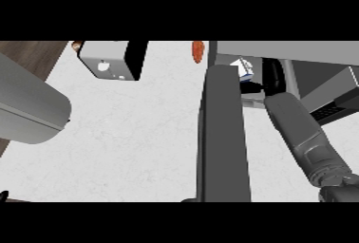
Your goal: Pick up the milk, place it into the microwave and close the microwave
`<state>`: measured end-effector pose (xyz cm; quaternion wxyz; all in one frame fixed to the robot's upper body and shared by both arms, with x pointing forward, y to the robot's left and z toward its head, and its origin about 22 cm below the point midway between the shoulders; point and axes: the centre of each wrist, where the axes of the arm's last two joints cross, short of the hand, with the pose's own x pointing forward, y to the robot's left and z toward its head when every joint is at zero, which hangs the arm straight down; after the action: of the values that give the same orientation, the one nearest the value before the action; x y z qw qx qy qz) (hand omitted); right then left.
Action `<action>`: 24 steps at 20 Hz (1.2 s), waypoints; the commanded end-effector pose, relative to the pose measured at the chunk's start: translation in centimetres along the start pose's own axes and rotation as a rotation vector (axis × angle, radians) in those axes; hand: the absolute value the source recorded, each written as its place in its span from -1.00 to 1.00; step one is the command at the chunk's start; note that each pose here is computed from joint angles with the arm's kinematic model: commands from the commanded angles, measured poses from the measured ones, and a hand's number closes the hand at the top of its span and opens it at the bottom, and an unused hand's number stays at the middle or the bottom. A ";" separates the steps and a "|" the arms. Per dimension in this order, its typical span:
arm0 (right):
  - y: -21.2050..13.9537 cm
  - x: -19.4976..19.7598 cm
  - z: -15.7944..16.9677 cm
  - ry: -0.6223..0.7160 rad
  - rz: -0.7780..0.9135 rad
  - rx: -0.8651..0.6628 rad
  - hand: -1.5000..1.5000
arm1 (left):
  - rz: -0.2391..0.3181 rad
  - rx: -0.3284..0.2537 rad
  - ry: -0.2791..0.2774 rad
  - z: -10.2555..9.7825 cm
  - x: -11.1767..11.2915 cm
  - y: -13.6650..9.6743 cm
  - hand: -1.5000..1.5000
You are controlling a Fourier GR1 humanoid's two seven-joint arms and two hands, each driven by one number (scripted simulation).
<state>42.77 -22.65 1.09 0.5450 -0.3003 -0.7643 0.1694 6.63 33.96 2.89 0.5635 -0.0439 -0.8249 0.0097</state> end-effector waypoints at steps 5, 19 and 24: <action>0.4 -0.7 0.9 -0.032 -0.158 0.067 -1.00 | 0.054 -0.028 0.021 -0.2 -1.0 -1.4 -1.00; 1.7 -4.5 6.3 -0.030 -0.412 0.162 -1.00 | 0.040 -0.144 0.042 -2.0 -1.3 -5.6 -1.00; 1.9 -6.1 9.0 -0.044 -0.458 0.153 -1.00 | 0.046 -0.202 0.036 -3.0 -2.8 -7.8 -1.00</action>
<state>38.05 -23.72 -5.72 0.5736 -0.0887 -0.8061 0.1154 9.16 27.25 2.57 0.5713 -0.1097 -0.8122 -0.0436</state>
